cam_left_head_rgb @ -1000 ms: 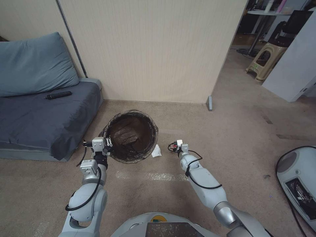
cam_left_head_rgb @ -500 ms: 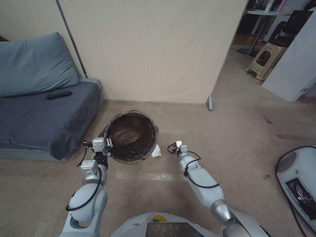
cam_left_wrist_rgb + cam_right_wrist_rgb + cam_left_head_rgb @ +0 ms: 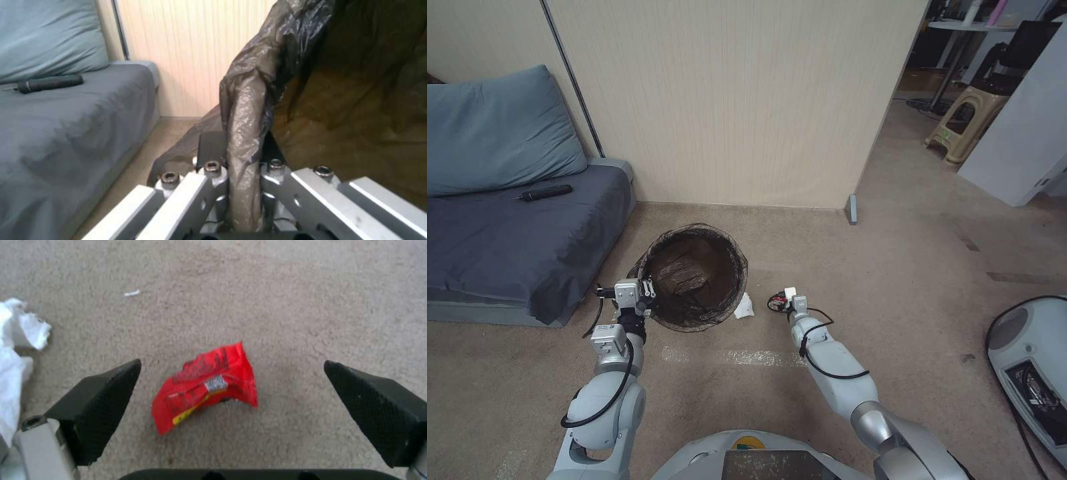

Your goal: Pick up the trash bin, then pick up the garbage from the floor and place it into the trash bin.

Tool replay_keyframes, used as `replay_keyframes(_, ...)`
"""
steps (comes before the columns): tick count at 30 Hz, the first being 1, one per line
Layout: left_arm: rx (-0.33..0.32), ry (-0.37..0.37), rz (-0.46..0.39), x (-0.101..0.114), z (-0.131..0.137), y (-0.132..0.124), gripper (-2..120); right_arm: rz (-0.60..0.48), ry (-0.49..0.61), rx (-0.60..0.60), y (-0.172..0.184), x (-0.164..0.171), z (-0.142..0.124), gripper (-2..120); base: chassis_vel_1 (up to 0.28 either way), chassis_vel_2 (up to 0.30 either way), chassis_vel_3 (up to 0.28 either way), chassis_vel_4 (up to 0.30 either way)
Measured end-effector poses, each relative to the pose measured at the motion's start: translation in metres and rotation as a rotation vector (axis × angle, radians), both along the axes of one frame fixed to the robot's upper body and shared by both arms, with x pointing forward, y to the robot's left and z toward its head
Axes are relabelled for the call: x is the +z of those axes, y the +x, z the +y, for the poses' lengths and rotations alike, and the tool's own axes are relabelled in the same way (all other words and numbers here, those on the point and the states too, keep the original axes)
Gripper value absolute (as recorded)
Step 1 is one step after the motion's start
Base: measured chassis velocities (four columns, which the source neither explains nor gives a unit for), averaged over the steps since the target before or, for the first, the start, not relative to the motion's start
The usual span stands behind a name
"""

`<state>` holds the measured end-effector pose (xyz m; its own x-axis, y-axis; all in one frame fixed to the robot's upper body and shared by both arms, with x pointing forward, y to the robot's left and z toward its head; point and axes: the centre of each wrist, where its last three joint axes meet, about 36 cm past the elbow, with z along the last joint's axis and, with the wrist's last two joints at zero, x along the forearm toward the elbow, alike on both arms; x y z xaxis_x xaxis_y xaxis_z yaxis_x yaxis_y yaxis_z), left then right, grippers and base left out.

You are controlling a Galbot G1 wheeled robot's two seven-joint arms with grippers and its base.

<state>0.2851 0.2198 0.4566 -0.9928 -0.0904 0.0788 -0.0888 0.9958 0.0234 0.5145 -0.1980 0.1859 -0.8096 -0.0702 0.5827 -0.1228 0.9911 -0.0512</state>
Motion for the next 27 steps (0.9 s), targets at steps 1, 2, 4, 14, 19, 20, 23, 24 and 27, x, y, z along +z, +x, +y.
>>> replay_keyframes(1,0.0,0.0,-0.001,0.0002,-0.0001,0.0,0,0.001,-0.003,0.001,-0.0004,-0.0014,0.0,98,0.0,0.0,0.0,0.0)
replay_keyframes(2,0.0,0.0,-0.001,0.0002,-0.0001,0.0,0,0.001,-0.003,0.001,-0.0004,-0.0014,0.0,98,0.0,0.0,0.0,0.0)
replay_keyframes(4,-0.001,-0.001,-0.001,0.0003,-0.0004,-0.0001,0,0.003,-0.008,0.006,-0.0017,-0.0033,0.0,98,0.0,0.0,0.0,0.0)
replay_keyframes(14,-0.006,0.001,0.001,-0.0002,-0.0023,-0.0005,0,-0.002,-0.014,0.013,0.0022,-0.0069,0.0019,94,0.0,0.0,0.0,0.0)
replay_keyframes(19,-0.006,0.002,0.001,-0.0007,-0.0024,-0.0006,0,-0.006,-0.013,0.019,0.0055,-0.0071,0.0048,94,0.0,0.0,0.0,0.0)
replay_keyframes(20,-0.006,0.002,0.001,-0.0007,-0.0024,-0.0006,0,-0.006,-0.013,0.019,0.0055,-0.0071,0.0048,94,0.0,0.0,0.0,0.0)
replay_keyframes(23,-0.006,0.005,0.002,-0.0013,-0.0023,-0.0005,0,-0.007,-0.015,0.028,0.0056,-0.0077,0.0067,92,0.0,0.0,0.0,0.0)
replay_keyframes(24,-0.006,0.005,0.002,-0.0013,-0.0023,-0.0005,0,-0.007,-0.015,0.028,0.0056,-0.0077,0.0067,92,0.0,0.0,0.0,0.0)
replay_keyframes(27,-0.006,0.009,0.005,-0.0032,-0.0027,-0.0008,0,-0.016,-0.021,0.036,0.0067,-0.0075,0.0076,80,0.0,0.0,0.0,0.0)
